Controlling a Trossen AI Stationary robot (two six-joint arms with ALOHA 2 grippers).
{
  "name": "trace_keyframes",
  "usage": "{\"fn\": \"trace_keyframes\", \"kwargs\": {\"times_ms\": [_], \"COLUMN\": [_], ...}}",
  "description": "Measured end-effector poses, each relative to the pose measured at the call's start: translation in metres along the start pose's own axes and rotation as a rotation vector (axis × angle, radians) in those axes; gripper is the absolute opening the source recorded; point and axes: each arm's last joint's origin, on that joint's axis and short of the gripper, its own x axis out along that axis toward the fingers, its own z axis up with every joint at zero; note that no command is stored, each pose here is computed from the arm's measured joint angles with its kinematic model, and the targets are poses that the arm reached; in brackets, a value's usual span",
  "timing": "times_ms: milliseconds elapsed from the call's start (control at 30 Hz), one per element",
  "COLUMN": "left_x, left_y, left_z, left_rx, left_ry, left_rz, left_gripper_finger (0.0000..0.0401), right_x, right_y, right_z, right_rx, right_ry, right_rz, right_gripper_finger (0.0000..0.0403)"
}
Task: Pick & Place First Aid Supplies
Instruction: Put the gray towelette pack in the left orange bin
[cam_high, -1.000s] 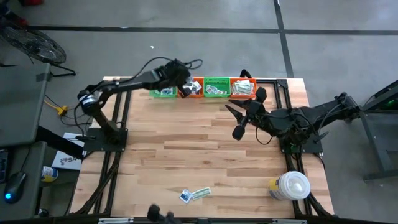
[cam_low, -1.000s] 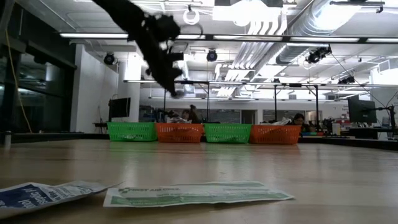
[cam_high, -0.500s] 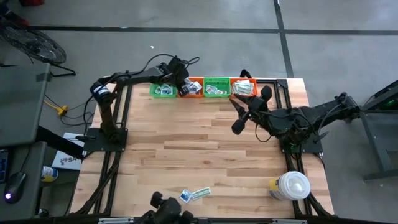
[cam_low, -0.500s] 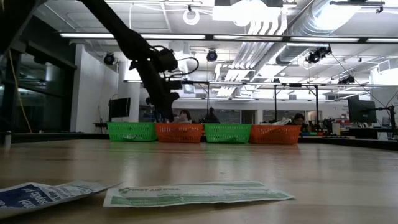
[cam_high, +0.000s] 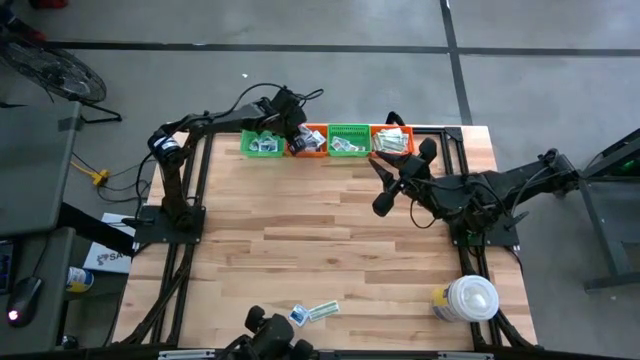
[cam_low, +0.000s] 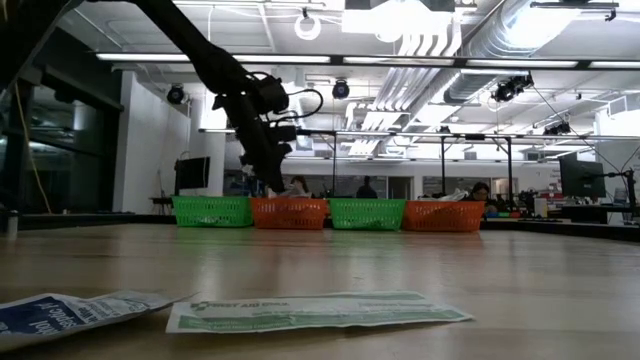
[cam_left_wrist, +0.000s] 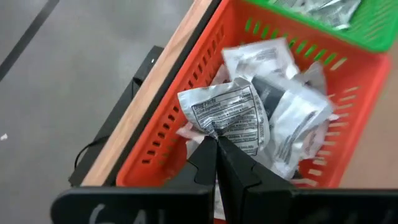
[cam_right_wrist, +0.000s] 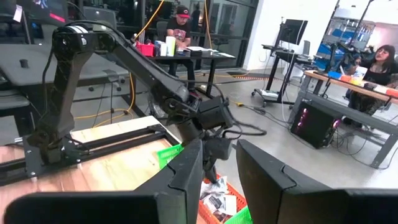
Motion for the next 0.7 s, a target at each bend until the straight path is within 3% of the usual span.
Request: {"fn": "trace_keyframes", "kwargs": {"times_ms": [167, 533, 700], "left_x": [-0.009, -0.014, -0.014], "left_y": [0.002, 0.001, 0.001], "left_z": [0.009, 0.001, 0.001], "left_rx": [0.021, 0.06, 0.058], "left_ry": [0.02, 0.16, 0.159], "left_rz": [-0.012, -0.002, -0.004], "left_gripper_finger": [0.0001, 0.0003, 0.0046], "right_x": [0.0, 0.0, 0.0], "right_y": [0.0, 0.0, 0.001], "right_z": [-0.003, -0.004, -0.004], "right_rx": [0.012, 0.016, 0.017], "right_ry": [0.019, 0.028, 0.031], "right_rz": [0.0, 0.011, 0.043], "right_gripper_finger": [0.0094, 0.0094, 0.0094]}}
